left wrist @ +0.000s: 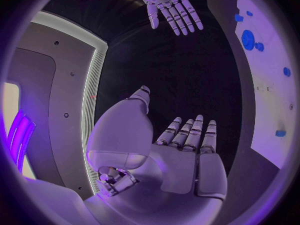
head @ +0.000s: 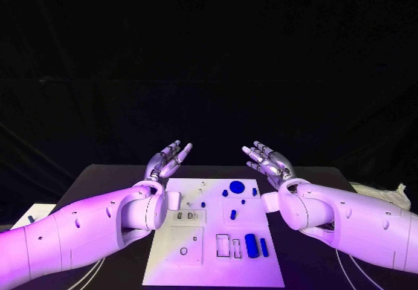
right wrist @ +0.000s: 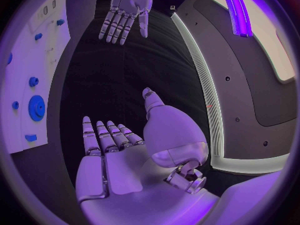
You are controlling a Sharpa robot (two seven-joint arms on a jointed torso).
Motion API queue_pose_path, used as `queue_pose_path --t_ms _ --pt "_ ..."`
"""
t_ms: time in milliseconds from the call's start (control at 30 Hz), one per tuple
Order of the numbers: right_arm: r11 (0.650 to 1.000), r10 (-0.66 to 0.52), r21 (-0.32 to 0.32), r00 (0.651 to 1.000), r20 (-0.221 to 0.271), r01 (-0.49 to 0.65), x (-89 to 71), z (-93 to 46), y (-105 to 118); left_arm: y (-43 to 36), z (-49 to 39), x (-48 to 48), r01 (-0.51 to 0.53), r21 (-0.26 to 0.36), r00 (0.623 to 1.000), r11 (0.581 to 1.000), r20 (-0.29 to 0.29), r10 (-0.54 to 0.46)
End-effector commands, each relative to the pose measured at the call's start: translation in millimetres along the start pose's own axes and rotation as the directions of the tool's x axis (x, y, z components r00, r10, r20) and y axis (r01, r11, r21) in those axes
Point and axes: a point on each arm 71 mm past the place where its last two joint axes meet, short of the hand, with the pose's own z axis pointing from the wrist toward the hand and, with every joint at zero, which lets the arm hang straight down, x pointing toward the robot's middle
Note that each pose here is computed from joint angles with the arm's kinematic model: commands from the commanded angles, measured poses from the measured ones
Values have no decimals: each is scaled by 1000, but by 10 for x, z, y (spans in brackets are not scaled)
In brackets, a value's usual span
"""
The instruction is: Assemble the parts on the task board
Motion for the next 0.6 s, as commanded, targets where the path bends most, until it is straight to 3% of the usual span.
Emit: queue_pose_path --t_ms 33,267,300,500,600 --pt "999 -17 28 978 -209 24 132 14 -22 -34 6 51 27 32 998 999 -61 -25" --pt "999 -26 39 966 -258 37 147 31 -34 -34 6 51 27 32 998 999 -61 -25" --pt "982 -180 -76 973 -144 171 -60 73 30 -43 4 -167 18 43 999 999 -40 -17" --pt "942 -317 -148 943 -99 301 -142 88 86 -61 -26 -269 17 36 998 999 -64 -15" --pt "905 -401 -192 912 -89 380 -166 89 160 -85 -67 -329 16 30 996 999 -86 -13"
